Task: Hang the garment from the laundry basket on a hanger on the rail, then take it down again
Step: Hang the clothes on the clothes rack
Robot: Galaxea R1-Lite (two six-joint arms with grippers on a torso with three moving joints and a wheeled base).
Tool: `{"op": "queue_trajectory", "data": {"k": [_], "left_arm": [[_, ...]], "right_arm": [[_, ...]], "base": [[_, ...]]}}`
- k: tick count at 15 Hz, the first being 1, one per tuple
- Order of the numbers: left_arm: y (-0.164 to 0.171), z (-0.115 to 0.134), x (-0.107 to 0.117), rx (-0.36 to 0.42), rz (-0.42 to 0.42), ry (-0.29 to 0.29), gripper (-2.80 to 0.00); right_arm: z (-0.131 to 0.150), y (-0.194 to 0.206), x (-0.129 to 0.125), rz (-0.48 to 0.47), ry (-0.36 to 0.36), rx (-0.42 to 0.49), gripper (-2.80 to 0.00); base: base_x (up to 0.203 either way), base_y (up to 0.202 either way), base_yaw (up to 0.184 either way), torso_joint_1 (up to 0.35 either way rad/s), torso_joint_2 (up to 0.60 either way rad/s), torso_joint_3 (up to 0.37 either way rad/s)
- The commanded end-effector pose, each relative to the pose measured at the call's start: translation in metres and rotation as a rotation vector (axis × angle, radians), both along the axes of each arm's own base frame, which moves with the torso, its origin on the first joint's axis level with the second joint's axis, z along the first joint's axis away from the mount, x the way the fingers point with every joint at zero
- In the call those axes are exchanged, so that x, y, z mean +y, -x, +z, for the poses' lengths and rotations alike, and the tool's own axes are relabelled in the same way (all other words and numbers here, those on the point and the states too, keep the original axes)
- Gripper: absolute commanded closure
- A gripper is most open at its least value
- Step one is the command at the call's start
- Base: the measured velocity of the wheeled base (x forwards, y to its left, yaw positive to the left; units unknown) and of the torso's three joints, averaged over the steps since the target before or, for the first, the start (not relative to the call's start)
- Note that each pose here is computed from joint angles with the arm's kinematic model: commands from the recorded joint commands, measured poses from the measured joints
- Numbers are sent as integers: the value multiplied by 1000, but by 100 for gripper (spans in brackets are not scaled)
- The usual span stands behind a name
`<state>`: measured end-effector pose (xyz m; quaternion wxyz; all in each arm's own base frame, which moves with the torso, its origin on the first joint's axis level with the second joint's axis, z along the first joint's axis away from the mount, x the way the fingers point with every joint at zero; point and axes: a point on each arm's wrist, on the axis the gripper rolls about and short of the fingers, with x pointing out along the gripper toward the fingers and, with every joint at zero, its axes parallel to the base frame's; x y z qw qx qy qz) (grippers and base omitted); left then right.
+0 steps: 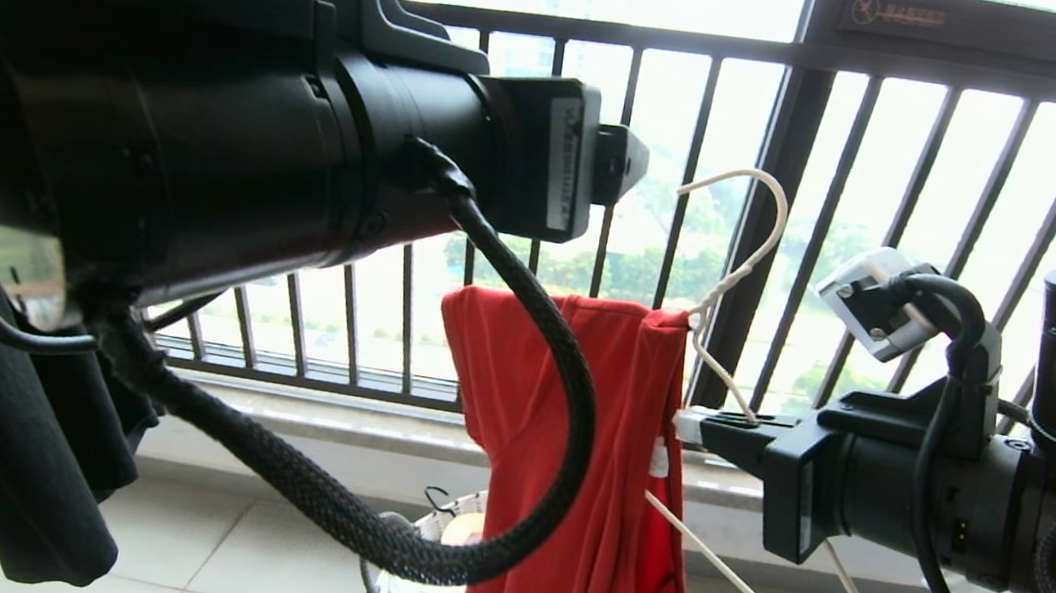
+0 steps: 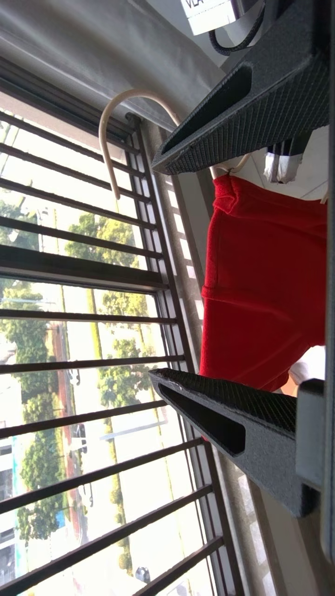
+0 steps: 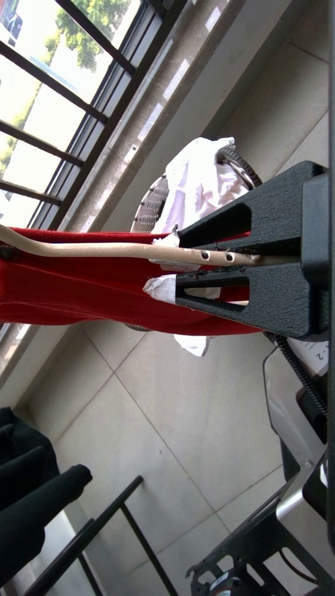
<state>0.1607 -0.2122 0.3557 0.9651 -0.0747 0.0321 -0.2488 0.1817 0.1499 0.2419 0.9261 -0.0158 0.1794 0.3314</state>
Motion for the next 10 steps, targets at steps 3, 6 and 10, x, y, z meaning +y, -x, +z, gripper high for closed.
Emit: {"op": "queue_trajectory", "data": {"k": [3,6,10], "left_arm": [[-9,9,25,5,0,-2,0],[-16,10,53,66,-98,-43,0],[-39,7,94,178,-280,-44,0]], "right_arm": [[-3,-1,1,3,4,10,0],[-2,2,0,9,2,7,0],[6,-5,8,97,-30,3,0]], "base": [[0,0,0,0,0,0],[0,0,0,0,0,0],[0,0,0,0,0,0]]}}
